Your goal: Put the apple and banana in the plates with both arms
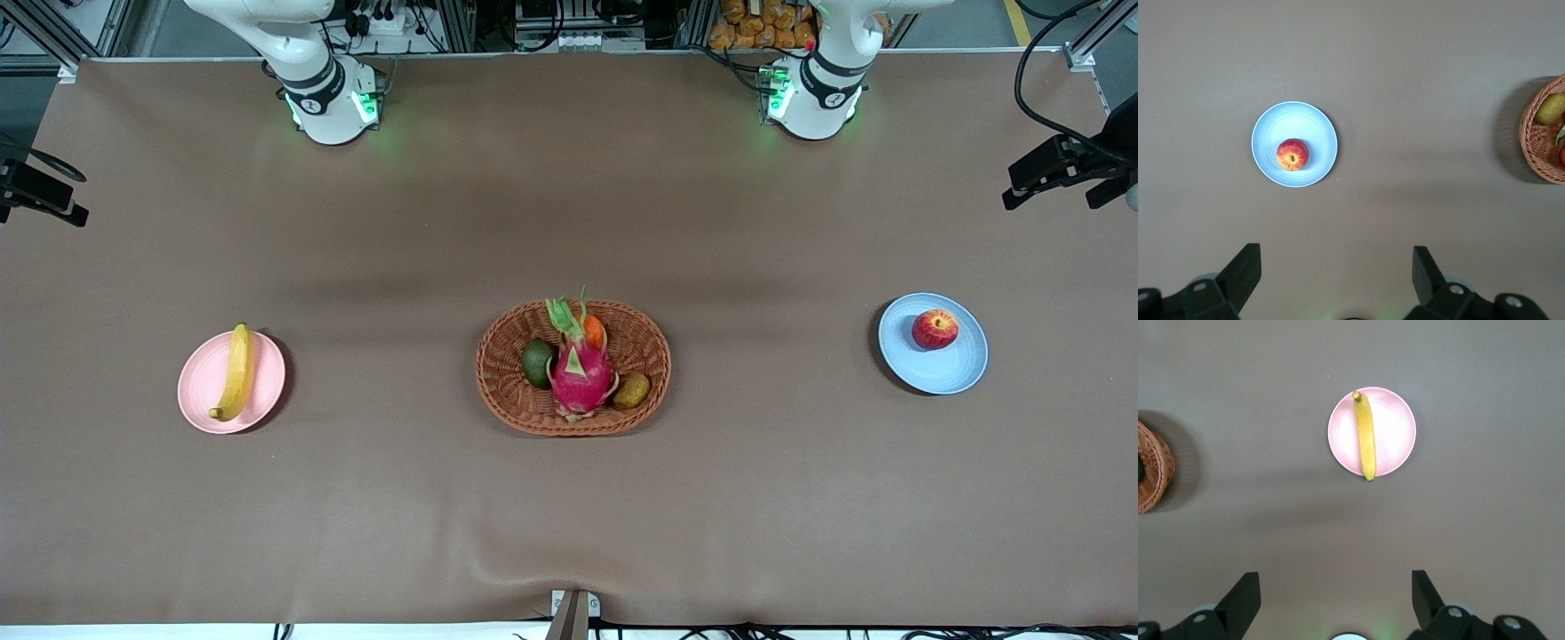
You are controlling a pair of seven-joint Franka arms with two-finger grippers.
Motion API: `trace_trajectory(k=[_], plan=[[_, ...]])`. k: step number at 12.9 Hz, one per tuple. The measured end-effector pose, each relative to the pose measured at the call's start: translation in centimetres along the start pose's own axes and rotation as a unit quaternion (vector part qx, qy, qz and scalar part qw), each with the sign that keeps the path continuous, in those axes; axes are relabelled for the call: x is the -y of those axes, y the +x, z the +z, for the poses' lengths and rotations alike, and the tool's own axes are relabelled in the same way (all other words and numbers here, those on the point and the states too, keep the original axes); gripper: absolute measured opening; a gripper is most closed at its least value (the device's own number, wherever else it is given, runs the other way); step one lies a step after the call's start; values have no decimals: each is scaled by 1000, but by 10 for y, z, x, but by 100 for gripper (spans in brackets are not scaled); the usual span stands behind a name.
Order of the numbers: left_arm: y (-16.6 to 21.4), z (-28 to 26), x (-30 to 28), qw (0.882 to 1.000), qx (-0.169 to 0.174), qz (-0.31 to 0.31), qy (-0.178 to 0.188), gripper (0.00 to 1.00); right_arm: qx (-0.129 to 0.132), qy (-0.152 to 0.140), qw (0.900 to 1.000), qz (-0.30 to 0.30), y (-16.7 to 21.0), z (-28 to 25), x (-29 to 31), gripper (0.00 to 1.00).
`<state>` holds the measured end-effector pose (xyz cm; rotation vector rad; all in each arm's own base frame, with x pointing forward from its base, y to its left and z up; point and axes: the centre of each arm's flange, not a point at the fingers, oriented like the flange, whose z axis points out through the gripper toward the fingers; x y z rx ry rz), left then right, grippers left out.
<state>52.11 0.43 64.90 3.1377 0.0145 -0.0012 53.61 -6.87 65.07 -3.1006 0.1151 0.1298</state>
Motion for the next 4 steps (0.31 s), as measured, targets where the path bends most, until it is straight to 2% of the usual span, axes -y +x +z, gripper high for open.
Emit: trace_trajectory(k=[4], plan=[[0,0,0,1000,0,0,0,100,1,0,1000,-2,-6,-14,3,100]])
